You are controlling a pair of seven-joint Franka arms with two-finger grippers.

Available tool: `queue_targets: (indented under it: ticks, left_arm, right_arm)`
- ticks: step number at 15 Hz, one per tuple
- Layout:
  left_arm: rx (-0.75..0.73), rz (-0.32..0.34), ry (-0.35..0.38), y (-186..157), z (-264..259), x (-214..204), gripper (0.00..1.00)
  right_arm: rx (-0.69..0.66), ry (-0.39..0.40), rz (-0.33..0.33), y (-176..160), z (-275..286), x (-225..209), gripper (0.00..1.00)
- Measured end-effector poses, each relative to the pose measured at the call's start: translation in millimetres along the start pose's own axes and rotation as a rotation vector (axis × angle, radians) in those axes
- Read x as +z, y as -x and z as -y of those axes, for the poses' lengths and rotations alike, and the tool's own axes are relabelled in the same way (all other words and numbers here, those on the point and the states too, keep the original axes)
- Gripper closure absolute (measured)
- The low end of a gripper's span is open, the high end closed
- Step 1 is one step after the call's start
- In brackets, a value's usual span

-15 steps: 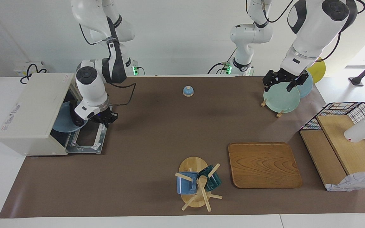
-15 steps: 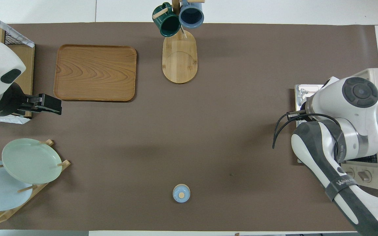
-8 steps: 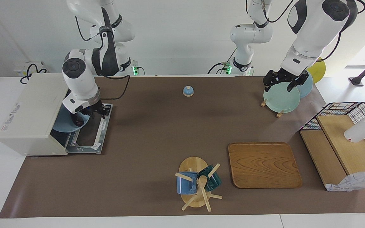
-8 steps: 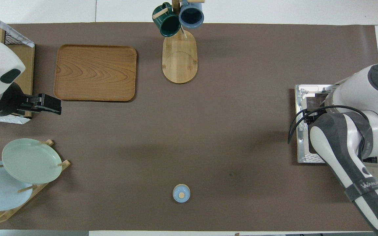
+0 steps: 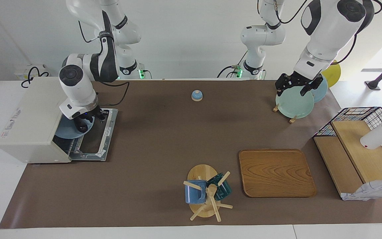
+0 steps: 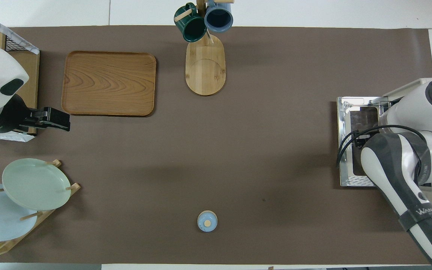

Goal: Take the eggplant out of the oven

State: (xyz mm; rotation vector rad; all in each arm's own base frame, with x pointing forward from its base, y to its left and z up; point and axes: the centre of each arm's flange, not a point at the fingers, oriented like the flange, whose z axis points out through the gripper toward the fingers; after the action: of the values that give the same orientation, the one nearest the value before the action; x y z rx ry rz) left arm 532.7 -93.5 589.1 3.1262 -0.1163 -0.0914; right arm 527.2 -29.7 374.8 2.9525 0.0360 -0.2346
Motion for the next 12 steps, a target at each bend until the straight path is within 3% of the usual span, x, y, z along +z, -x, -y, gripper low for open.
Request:
queue_targets:
  ticks: [4, 8, 12]
  left_arm:
    - [0.002, -0.004, 0.0, 0, -1, 0, 0.0]
    - [0.002, -0.012, 0.001, -1, -1, -1, 0.0]
    - [0.002, -0.012, 0.001, -1, -1, -1, 0.0]
  right_arm:
    - [-0.017, 0.007, -0.019, 8, -7, 16, 0.58]
    - [-0.079, 0.051, -0.032, 10, 3, 11, 0.98]
    - [-0.173, 0.092, -0.057, 11, 59, -13, 0.98]
